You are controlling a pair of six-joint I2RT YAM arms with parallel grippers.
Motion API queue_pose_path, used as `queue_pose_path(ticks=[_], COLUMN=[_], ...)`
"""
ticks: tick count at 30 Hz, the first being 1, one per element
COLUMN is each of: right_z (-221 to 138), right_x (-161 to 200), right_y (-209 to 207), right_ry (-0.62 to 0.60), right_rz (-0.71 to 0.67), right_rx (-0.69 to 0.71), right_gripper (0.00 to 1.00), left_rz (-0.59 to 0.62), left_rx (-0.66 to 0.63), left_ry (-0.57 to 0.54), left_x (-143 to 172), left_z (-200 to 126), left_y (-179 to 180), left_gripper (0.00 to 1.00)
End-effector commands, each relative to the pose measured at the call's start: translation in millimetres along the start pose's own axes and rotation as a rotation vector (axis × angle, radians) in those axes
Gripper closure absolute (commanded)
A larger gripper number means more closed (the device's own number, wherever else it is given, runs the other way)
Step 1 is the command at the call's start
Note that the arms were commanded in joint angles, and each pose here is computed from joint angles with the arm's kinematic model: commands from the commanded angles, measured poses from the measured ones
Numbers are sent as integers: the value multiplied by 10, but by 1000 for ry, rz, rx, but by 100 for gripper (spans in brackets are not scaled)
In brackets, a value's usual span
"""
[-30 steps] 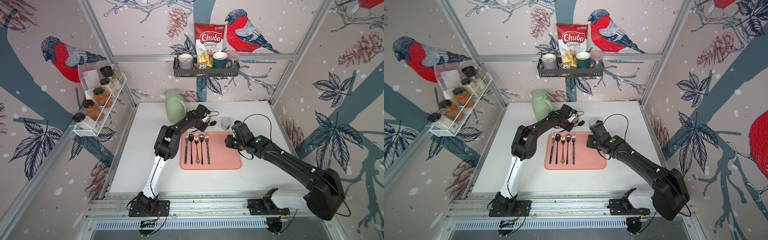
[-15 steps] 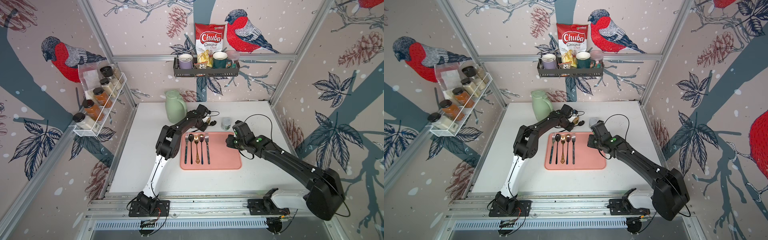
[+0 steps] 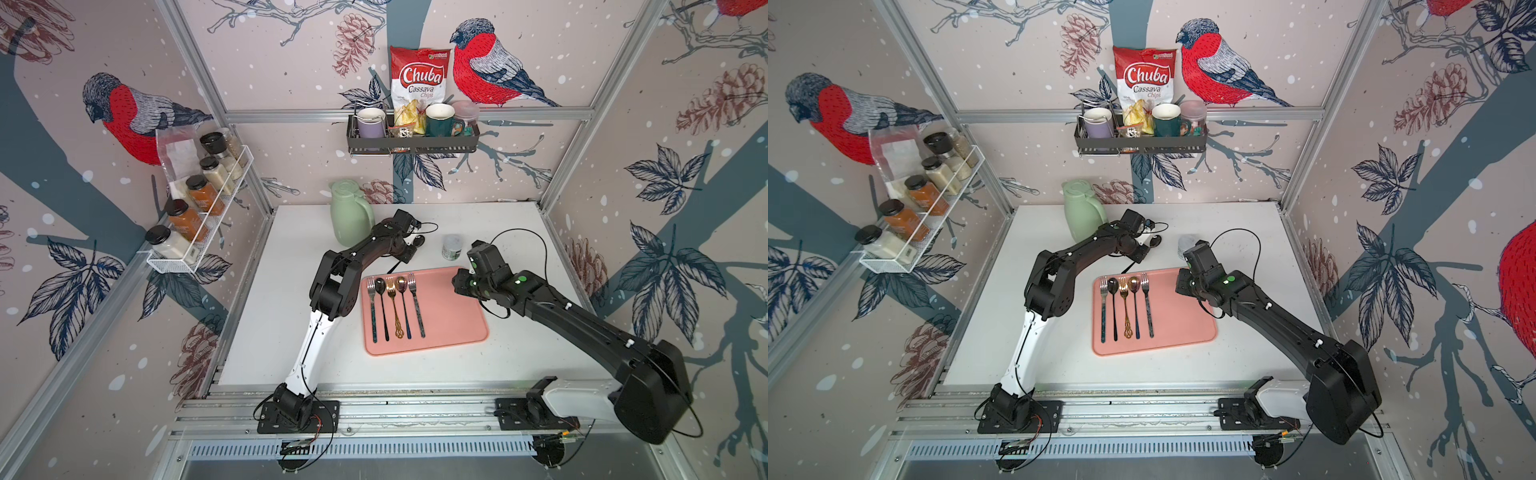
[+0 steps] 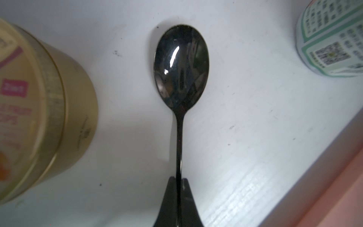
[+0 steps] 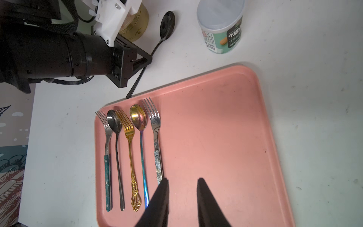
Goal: Set the spoon and fork side by side
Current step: Pick up the spoon from the center of the board.
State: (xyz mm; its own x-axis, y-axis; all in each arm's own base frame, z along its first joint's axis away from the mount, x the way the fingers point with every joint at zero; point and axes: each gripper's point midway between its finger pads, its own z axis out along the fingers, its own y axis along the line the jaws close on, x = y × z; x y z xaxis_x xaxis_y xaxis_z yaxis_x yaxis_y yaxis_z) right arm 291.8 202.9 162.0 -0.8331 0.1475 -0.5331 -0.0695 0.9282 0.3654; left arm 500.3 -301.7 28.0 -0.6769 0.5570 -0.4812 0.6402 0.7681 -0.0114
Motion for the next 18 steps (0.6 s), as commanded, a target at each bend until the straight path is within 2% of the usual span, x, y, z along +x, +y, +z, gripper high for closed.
queue_pose_path(ticks=[1,9,13,18], right_z=[-16,-15,-21,3], right_x=[11,8,-7,-25], right_y=[-19,-11,-16,-81], right_ry=[2,5,0,2], right_rz=[2,13,32,121], right_rx=[-1,-7,-13,-42], right_gripper=[73,72,72,72], left_rz=[2,21,33,0], left_rx=[-17,-35,-72,-118], left_ry=[-4,-72,-110,-152], left_x=[-29,-266,-401,-506], left_z=[-125,-451,-755,-1229], left_y=[32,18,-7,-89], left_gripper=[100,100,100,100])
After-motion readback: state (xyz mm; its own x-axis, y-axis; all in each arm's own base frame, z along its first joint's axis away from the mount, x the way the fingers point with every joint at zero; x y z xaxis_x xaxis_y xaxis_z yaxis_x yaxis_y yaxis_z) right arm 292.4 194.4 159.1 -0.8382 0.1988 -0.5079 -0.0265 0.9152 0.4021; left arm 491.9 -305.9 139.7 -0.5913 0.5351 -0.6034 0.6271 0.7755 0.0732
